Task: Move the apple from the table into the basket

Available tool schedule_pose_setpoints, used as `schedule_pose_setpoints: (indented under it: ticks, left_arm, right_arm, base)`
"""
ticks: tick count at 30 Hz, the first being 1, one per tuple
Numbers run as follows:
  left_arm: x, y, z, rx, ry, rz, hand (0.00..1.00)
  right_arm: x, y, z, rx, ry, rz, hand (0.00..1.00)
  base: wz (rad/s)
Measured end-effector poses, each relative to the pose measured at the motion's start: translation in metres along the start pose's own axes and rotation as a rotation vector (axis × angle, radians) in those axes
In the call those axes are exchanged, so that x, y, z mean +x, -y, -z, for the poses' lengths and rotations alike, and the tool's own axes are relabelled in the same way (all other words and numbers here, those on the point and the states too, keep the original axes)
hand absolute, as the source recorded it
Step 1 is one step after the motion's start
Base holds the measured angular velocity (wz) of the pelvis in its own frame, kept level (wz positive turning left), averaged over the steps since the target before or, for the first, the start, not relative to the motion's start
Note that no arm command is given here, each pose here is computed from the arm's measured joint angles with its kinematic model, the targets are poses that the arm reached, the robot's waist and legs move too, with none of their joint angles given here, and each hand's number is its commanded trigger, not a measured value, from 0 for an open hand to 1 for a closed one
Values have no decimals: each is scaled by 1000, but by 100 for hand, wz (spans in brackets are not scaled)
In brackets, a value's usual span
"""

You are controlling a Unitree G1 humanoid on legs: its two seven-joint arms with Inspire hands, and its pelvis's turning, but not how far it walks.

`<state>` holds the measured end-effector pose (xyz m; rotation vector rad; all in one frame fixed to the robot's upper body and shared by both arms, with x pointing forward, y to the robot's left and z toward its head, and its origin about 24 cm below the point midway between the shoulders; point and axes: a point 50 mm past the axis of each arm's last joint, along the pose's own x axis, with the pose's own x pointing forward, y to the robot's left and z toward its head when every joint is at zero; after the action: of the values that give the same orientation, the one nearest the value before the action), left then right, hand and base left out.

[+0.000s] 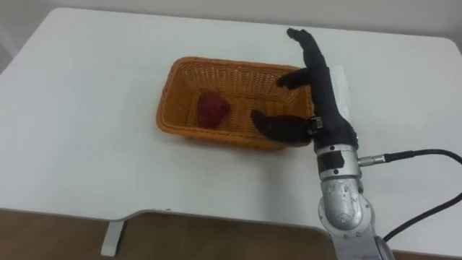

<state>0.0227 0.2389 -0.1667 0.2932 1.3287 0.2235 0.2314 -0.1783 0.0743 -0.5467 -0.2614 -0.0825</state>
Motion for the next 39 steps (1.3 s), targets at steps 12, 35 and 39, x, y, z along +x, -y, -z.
schedule_pose_setpoints:
  ticks: [12,35,39]
  left_arm:
    - [0,-1,-2,-4,10,-2,0]
    - [-9,-26,38,-149,-100,-149,0]
    - [-8,-27,30,-167,-81,-157,0]
  right_arm:
    - [0,5,2,5,-8,36,0]
    - [-114,143,145,589,-764,1432,0]
    - [-170,128,176,662,-1059,1637,0]
  base:
    - [0]
    - [3]
    - [-2]
